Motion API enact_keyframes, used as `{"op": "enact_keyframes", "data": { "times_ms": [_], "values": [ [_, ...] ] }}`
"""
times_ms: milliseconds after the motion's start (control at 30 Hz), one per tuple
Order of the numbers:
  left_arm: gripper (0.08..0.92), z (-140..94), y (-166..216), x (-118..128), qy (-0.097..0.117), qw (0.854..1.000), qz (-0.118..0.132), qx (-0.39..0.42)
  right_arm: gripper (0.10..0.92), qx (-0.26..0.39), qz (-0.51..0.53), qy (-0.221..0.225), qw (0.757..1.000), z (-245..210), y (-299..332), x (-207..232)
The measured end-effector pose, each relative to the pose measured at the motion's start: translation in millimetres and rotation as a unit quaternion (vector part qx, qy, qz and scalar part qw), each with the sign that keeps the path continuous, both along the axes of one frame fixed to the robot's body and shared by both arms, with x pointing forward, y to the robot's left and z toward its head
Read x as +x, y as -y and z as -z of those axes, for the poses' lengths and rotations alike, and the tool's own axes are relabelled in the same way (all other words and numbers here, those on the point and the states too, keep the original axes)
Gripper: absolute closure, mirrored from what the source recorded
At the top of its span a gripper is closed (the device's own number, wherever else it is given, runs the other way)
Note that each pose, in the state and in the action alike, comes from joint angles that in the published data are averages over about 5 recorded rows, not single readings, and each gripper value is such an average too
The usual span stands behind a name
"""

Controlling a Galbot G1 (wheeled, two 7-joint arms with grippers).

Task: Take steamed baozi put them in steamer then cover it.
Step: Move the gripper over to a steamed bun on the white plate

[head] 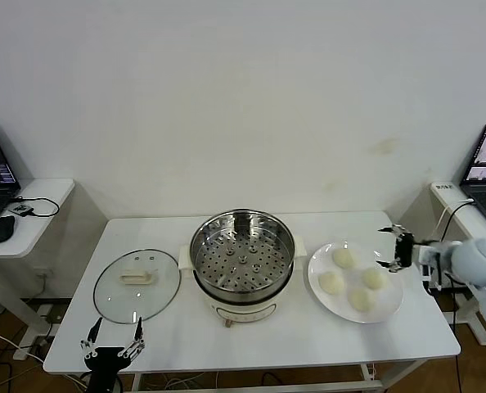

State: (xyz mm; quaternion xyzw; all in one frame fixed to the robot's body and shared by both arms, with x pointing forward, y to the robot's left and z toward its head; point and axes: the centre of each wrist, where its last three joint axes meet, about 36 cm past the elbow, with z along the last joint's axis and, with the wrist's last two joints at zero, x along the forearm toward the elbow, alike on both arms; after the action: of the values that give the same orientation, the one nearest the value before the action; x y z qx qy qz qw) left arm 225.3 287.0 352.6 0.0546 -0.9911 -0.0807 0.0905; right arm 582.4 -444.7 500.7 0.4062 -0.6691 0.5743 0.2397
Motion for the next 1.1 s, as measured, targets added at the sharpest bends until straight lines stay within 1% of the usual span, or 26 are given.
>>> {"op": "enact_keyframes", "data": {
  "times_ms": [233,433,633,900,1100],
  "values": [
    [0.177,1,-6,2,0.001,1.000,-0.008,0.005,0.200,-0.034,-0.018,-0.063,0.997,14,-21,47],
    [0.177,1,-10,1,-0.001,1.000,-0.012,0.006,0.199,-0.060,-0.025,-0.096,0.993,26,-37,71],
    [0.177,-4,-14,2,0.005,1.000,-0.016,0.008,0.200,-0.083,-0.026,-0.110,0.990,34,-49,86],
    [0.177,-5,-18,1,0.005,1.000,-0.019,0.010,0.203,-0.104,-0.026,-0.119,0.987,42,-62,99],
    [0.177,-6,-20,2,0.007,1.000,-0.022,0.010,0.252,-0.112,-0.027,-0.122,0.986,49,-69,105]
  ]
}}
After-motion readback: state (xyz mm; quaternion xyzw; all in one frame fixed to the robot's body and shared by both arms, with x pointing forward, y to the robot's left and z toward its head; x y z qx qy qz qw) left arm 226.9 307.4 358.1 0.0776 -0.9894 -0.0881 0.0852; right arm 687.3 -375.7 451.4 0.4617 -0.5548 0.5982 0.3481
